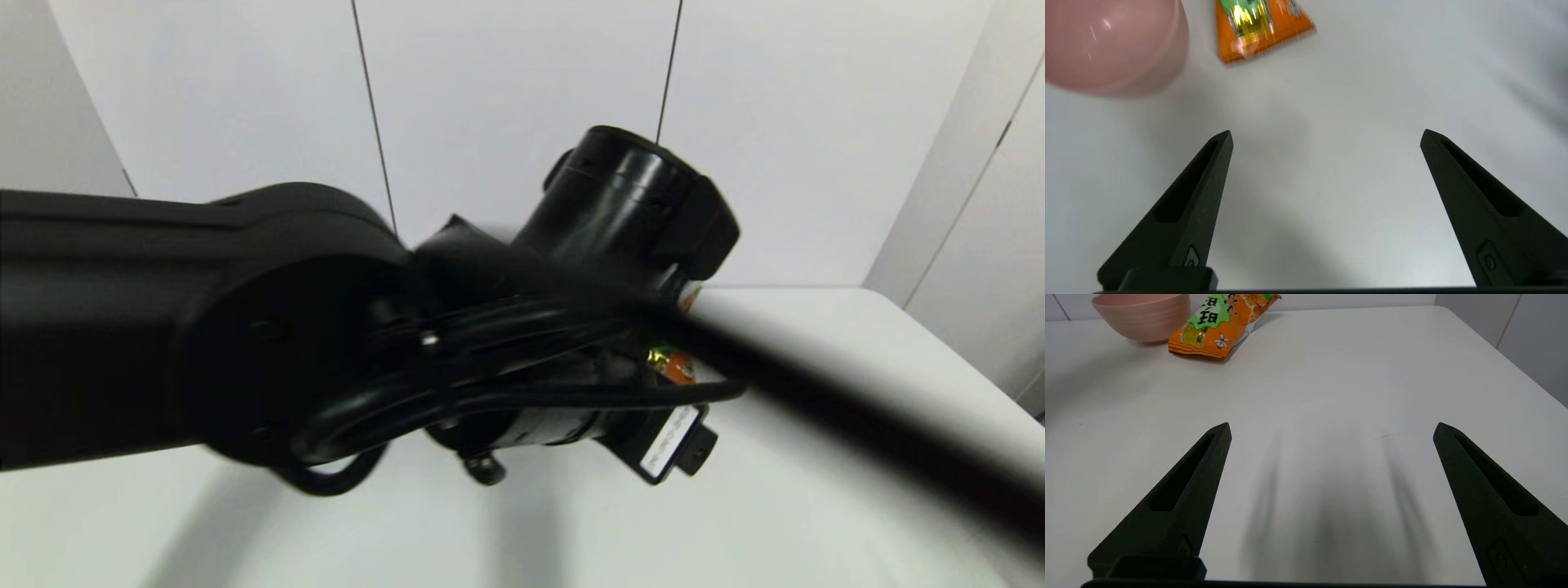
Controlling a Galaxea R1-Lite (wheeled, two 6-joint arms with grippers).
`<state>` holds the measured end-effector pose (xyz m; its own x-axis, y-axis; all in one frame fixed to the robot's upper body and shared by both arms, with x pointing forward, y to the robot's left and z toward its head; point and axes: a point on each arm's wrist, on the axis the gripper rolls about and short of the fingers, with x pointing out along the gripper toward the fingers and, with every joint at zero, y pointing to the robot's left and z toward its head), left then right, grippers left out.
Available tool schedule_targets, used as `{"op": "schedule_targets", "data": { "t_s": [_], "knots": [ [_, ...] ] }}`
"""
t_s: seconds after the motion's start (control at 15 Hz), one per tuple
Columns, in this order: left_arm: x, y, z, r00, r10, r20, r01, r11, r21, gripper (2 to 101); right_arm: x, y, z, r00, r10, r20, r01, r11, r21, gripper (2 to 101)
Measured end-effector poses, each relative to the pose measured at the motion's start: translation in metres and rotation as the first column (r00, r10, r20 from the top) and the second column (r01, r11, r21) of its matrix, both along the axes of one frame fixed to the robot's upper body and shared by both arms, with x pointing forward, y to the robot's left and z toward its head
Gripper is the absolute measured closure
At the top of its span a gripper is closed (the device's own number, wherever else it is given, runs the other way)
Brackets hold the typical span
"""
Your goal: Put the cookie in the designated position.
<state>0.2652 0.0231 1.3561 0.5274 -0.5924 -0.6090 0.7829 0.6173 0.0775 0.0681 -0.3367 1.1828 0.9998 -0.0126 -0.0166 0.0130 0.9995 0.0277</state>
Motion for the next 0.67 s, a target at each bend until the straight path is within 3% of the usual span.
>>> {"op": "schedule_targets", "data": {
  "t_s": [0.27,0.47,0.67],
  "knots": [
    [-0.023,0.082,-0.001,0.987,-0.158,-0.026,0.160,0.984,0.078,8.0,0.000,0.000,0.000,1.000,0.000,0.000,0.000,1.000,0.000,4.3],
    [-0.011,0.155,-0.006,0.969,-0.244,-0.034,0.246,0.968,0.051,7.1,0.000,0.000,0.000,1.000,0.000,0.000,0.000,1.000,0.000,4.3],
    [-0.008,0.223,-0.009,0.977,-0.209,0.035,0.210,0.977,-0.033,6.6,0.000,0.000,0.000,1.000,0.000,0.000,0.000,1.000,0.000,4.3]
  ]
}}
